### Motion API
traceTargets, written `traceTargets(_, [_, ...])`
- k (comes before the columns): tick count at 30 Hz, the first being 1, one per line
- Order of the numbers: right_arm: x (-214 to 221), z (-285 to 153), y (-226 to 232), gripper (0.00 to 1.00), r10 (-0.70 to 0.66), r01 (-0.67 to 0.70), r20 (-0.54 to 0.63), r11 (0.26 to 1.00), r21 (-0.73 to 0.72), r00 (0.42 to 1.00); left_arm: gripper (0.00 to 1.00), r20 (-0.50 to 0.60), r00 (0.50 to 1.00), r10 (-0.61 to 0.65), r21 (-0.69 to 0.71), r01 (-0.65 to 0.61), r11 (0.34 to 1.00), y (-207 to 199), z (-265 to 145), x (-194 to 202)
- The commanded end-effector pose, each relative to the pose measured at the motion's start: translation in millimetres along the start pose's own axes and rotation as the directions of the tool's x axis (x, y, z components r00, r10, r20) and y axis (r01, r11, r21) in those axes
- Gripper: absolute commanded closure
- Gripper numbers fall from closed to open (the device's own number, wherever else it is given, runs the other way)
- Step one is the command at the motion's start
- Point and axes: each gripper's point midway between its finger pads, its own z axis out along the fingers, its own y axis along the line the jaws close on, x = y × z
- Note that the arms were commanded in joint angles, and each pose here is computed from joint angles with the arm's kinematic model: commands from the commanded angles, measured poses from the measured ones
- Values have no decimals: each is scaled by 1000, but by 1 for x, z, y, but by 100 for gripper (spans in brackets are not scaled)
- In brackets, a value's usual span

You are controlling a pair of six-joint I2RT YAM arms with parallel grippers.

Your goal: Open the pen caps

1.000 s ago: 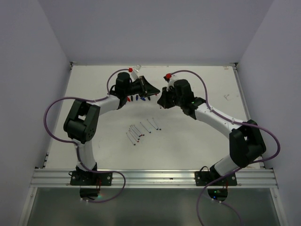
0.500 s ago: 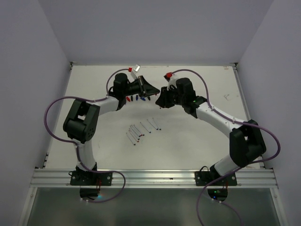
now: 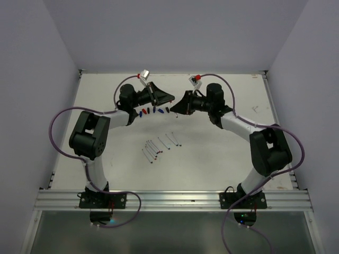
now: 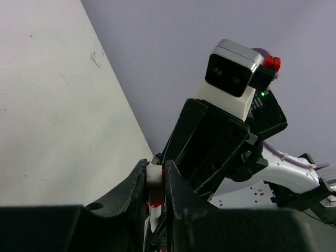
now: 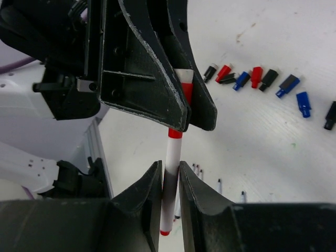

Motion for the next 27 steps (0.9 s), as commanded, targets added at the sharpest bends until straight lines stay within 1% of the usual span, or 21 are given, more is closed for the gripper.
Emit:
traceTargets(1, [-5,9,21,77,7,-3,36,992,-129,999,100,-49,998,32,99,-27,995,-29,2,11])
traceTargets(3, [-2,11,18,74,41,-36,29,989,-141,999,100,-47,998,31,101,-26,995,-29,2,11])
traceTargets(5, [-5,13,22,74,41,-33,43,985,-172,998,100,-47,998,29,101,-24,995,-29,2,11])
traceTargets(7, [-5,14,21,85,56,-46,46,982,-184,997,100,-45,998,33,107,-28,994,-31,1,11])
traceTargets(9, [-5,15,16,100,58,-48,59,986,-162,997,100,-45,998,40,97,-35,995,-31,2,11])
traceTargets(11, [-1,14,14,100,54,-48,47,990,-133,997,100,-43,998,45,69,-42,997,-27,3,9])
traceTargets(12, [-3,14,7,100,20,-14,71,996,-86,997,100,-43,997,60,29,-59,998,-22,3,7])
traceTargets(13, [8,14,-1,100,35,-33,40,999,-31,999,100,-23,997,71,-11,-71,997,-17,5,2])
traceTargets(14, [4,10,0,100,3,-4,54,1000,8,999,100,-33,999,10,-114,-13,993,2,4,6])
traceTargets(15, [1,9,-14,100,-62,54,72,993,105,995,100,-24,994,108,-145,-110,983,-2,4,-4])
traceTargets(16, [14,8,-20,100,-63,57,31,985,165,998,100,16,990,138,-228,-130,965,6,6,-14])
traceTargets(17, [10,4,-18,100,-100,91,38,975,204,994,100,24,987,159,-296,-145,944,12,5,-18])
traceTargets(18, [10,2,-23,100,-163,150,26,954,261,986,100,10,985,171,-378,-155,913,18,0,-18])
traceTargets(19, [16,-3,-39,100,-183,165,6,901,400,983,100,45,980,193,-436,-154,887,23,-1,-24])
traceTargets(20, [12,-9,-40,100,-249,227,-11,864,450,968,100,50,981,187,-463,-143,875,26,-3,-23])
traceTargets(21, [11,-12,-45,100,-276,247,-20,825,508,961,100,59,980,188,-476,-138,869,26,-4,-23])
traceTargets(22, [15,-18,-55,100,-302,271,-52,754,598,952,100,74,980,187,-493,-127,861,29,-5,-25])
traceTargets(24, [13,-25,-60,100,-374,351,-120,647,677,920,100,87,982,170,-518,-101,850,35,-7,-25])
traceTargets(25, [20,-22,-57,100,-395,388,-160,611,689,905,100,107,980,166,-544,-82,835,41,-10,-27])
traceTargets(26, [14,-31,-65,100,-420,395,-174,525,754,890,100,120,979,164,-557,-71,827,44,-12,-29])
traceTargets(27, [19,-33,-68,100,-437,441,-231,474,763,869,100,139,979,151,-567,-46,823,47,-13,-29])
